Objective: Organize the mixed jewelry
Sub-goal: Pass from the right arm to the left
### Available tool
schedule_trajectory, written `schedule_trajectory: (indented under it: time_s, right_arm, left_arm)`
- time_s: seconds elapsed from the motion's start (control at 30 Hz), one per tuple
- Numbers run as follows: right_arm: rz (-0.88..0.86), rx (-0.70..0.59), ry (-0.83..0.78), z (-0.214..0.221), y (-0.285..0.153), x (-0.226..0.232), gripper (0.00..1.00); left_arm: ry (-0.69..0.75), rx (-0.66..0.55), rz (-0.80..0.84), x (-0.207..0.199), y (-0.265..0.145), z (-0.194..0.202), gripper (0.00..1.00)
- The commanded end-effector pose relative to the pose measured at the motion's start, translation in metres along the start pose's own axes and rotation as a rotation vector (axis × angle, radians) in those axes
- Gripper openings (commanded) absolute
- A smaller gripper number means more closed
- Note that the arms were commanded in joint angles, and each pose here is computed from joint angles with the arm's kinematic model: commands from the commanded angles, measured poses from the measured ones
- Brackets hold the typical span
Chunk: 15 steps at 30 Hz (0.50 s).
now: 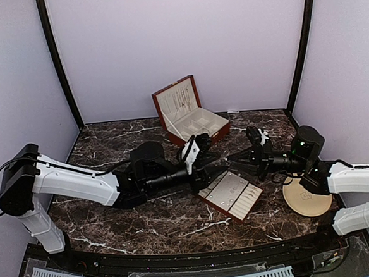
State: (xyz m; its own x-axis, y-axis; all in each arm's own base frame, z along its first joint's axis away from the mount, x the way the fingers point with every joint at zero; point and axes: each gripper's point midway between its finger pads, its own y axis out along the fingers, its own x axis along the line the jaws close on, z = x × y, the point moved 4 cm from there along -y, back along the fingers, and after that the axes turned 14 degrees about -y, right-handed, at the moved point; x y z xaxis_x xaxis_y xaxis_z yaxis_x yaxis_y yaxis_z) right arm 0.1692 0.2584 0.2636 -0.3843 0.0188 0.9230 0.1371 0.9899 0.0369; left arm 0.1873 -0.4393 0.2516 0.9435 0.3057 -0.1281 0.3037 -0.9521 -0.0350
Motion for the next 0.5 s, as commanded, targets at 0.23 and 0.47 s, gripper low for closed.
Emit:
schedule_trajectory:
  time_s: [0.23,0.47]
  right_arm:
    - [-0.043,0.004,-0.031,-0.0013,-0.0003,0.0093,0.00]
    - [-0.027,0.007,-0.024,-0.0007,0.0002,0.0055,0.00]
  left_arm:
    - [0.027,-0.042,0.050,-0.0136,0.0068,-0.0116,0.30]
    - [0.031,-0.057,0.054,-0.0155,0.0075,-0.0156,0.28]
